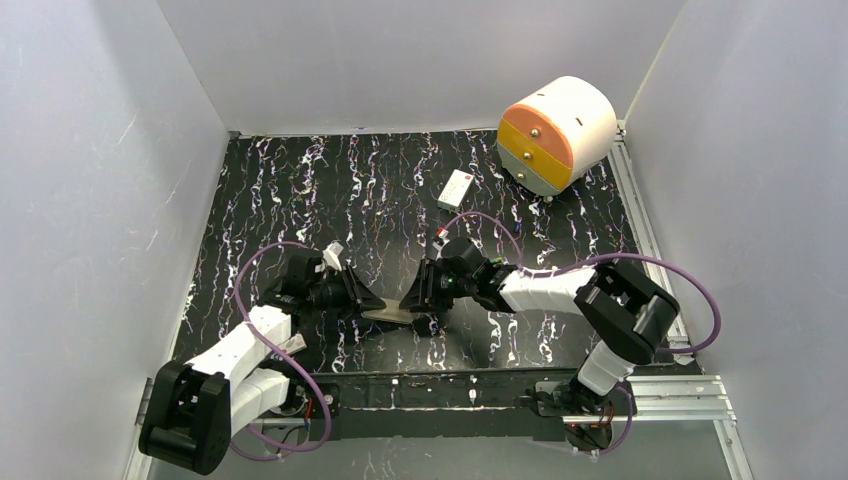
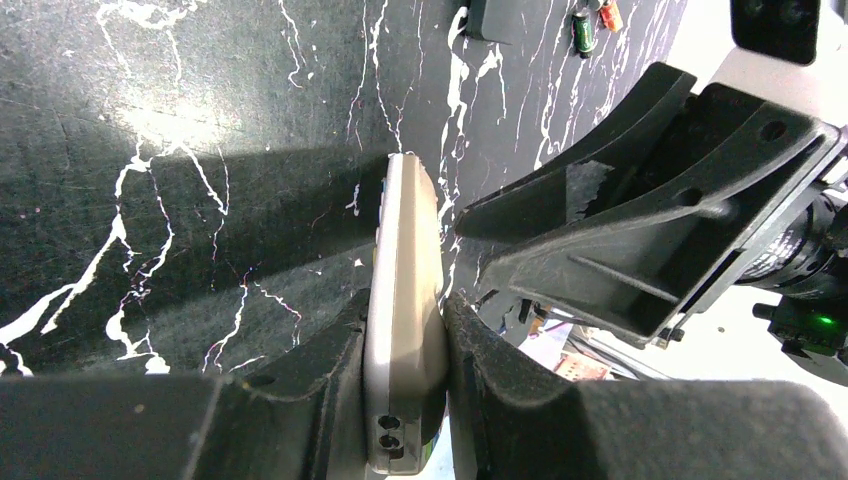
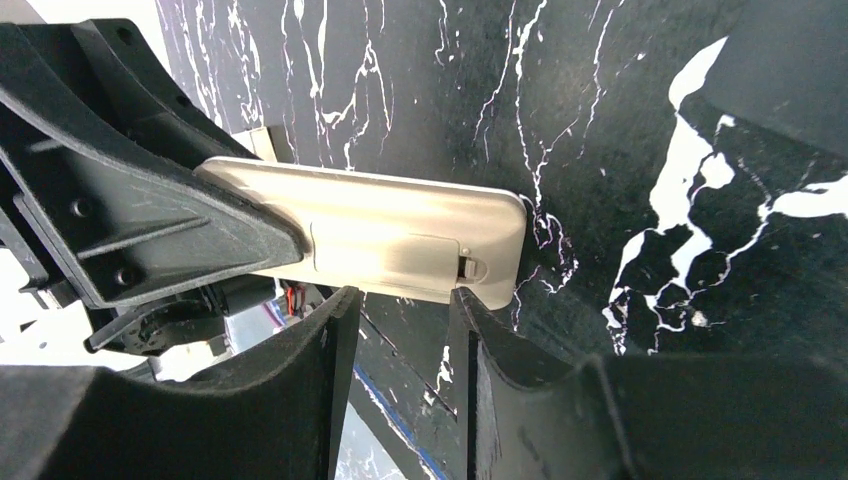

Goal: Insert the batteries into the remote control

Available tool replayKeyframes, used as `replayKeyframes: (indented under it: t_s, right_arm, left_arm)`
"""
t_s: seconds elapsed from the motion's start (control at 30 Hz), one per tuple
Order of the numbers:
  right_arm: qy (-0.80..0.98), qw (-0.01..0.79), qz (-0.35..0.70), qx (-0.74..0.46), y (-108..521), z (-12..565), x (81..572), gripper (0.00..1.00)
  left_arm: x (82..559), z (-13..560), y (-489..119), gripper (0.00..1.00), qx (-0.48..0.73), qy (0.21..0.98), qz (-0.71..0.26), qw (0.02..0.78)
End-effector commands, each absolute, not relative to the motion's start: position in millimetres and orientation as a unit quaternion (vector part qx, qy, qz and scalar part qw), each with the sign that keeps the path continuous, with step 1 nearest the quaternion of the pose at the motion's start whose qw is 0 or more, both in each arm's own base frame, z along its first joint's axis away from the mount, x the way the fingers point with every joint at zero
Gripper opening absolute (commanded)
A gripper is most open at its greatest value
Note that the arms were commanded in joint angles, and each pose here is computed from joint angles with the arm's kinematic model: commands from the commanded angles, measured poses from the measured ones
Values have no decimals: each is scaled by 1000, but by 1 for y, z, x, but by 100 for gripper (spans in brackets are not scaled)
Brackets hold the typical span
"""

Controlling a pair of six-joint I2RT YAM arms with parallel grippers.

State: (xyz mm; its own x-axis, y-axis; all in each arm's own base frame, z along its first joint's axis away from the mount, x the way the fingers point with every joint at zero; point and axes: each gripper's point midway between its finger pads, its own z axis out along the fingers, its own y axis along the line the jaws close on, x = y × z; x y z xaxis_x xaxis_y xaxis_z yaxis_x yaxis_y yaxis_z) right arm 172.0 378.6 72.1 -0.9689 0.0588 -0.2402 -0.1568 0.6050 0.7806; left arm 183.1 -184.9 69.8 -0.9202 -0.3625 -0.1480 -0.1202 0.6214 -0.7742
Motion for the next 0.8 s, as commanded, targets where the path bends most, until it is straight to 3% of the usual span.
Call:
replayKeyframes:
  t_s: [0.0, 0.5, 0.77]
  right_arm:
    - [876, 124, 464, -32, 386, 78, 170, 46]
    - [879, 115, 462, -40, 392, 67, 171, 52]
    - [875, 122, 467, -45, 396, 69, 174, 33]
  left_arm:
    - [179, 66, -185, 0, -128, 889, -415, 147]
    - [174, 62, -182, 0, -129, 897, -401, 134]
    - [173, 60, -182, 0, -131, 897, -401, 132]
